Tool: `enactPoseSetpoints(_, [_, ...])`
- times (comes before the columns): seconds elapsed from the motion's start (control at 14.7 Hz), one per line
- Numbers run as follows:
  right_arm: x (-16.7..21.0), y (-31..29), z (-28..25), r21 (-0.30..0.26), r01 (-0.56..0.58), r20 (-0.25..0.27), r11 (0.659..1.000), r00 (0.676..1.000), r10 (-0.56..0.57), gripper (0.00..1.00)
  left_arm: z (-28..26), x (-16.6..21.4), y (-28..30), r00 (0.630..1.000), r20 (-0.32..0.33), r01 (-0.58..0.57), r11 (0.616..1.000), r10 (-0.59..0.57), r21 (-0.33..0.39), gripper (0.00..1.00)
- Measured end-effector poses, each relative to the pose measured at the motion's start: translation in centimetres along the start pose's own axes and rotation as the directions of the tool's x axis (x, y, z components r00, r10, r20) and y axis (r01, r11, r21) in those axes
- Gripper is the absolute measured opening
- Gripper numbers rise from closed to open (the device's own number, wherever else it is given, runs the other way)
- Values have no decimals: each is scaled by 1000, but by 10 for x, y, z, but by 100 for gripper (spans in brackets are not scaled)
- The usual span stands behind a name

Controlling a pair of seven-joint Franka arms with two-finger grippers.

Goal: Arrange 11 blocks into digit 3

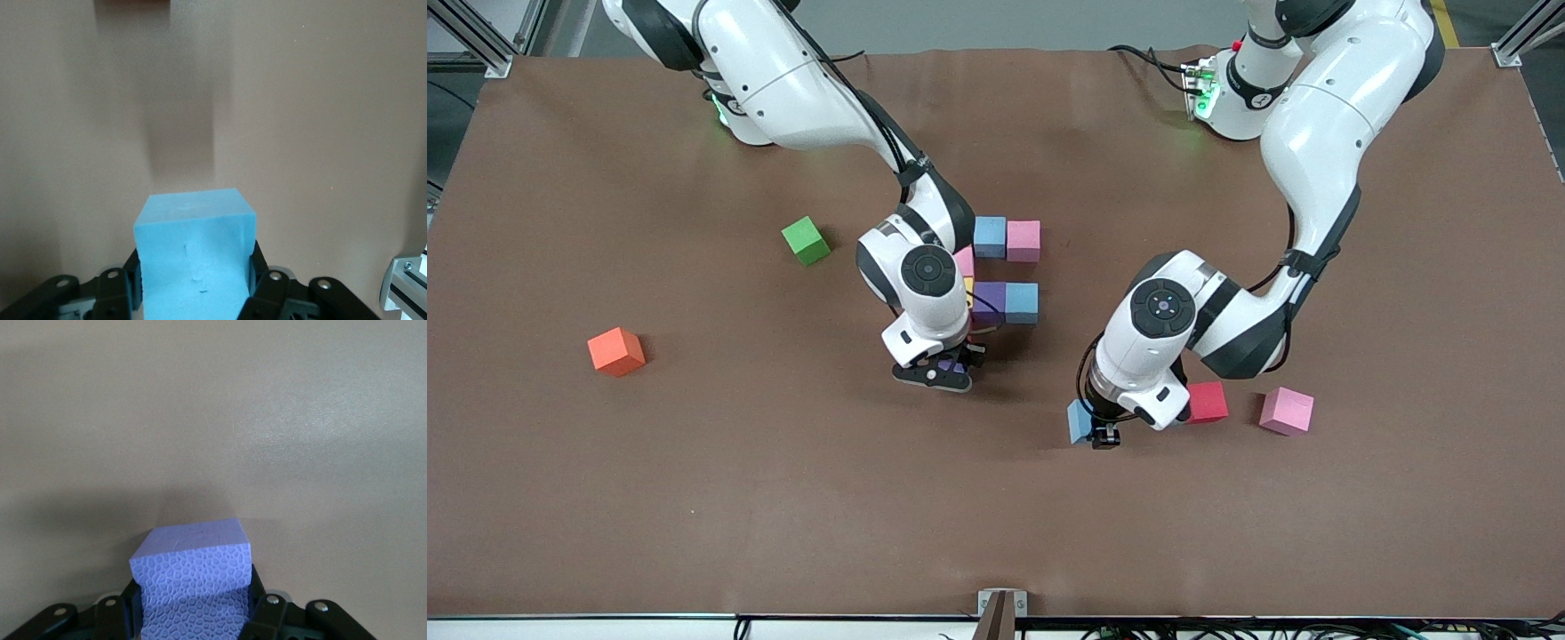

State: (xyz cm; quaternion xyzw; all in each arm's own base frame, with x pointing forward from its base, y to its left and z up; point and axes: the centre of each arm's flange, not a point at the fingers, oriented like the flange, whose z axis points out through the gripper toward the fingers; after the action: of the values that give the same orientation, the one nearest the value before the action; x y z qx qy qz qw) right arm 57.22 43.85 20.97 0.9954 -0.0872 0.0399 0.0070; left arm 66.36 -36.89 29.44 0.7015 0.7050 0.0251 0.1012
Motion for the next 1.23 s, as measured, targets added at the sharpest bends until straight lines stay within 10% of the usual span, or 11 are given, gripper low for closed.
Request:
enactPoseSetpoints(0.61, [0, 0, 0, -1, 0, 0, 1000, 1000, 0, 59, 0, 0, 0, 1000, 0, 0, 1000, 0, 0, 60])
enactPoseSetpoints(0.95, [1, 4, 9, -17, -3, 9, 1000, 1000, 3, 99, 0, 0, 0, 1000, 0, 0, 1000, 0, 0, 59])
enactPoseSetpoints(1.23, [5, 2, 3, -9, -6, 0, 1000, 1000, 6, 100, 0, 0, 0, 1000, 0, 0, 1000, 0, 0, 59])
